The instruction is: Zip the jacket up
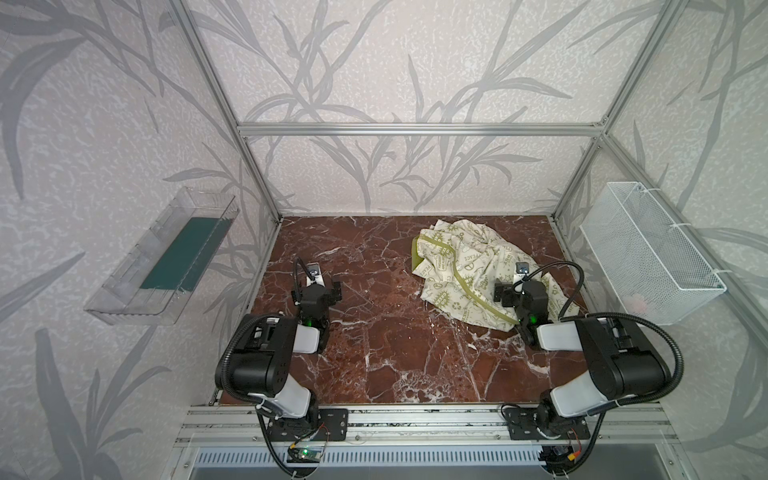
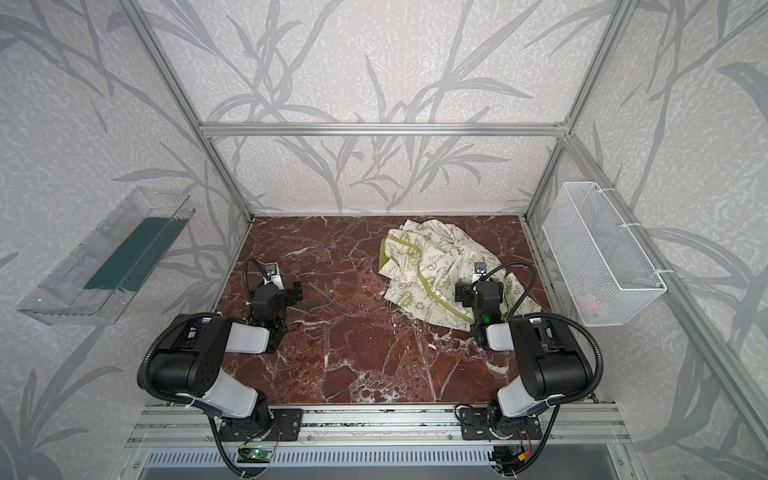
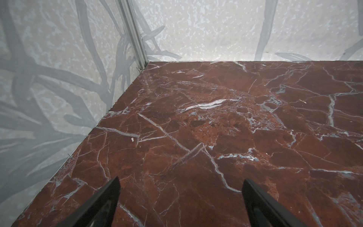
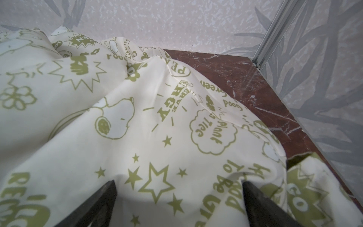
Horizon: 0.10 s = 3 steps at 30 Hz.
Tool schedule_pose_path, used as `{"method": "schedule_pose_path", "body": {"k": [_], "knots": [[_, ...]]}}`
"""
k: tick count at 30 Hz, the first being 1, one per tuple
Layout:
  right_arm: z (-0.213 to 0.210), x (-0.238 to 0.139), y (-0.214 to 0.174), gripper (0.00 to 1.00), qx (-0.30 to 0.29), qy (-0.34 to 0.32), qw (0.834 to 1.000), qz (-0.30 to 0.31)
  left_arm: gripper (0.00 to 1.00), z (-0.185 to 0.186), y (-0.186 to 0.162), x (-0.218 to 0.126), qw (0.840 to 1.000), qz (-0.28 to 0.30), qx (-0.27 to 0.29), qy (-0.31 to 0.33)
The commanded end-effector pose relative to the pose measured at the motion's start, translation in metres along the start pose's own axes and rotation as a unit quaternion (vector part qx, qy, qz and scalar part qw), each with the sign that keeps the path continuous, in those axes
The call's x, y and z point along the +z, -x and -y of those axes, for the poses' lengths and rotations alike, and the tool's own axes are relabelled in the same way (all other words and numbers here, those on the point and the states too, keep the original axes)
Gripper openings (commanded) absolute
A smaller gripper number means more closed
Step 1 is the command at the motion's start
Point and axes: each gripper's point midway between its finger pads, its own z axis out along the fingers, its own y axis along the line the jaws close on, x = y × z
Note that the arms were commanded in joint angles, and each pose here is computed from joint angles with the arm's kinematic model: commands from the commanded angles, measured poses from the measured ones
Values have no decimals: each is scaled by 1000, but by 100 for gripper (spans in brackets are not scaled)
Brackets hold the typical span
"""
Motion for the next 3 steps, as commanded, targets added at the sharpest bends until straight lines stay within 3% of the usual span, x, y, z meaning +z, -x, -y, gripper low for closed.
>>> {"method": "schedule_pose_path", "body": {"k": [1,3], "knots": [[-1,1,13,99,0,-3,1000,12,99,-4,10,2,1000,18,-11,12],[-1,1,14,99,-1,-2,1000,15,99,-4,9,2,1000,17,-10,12]]}}
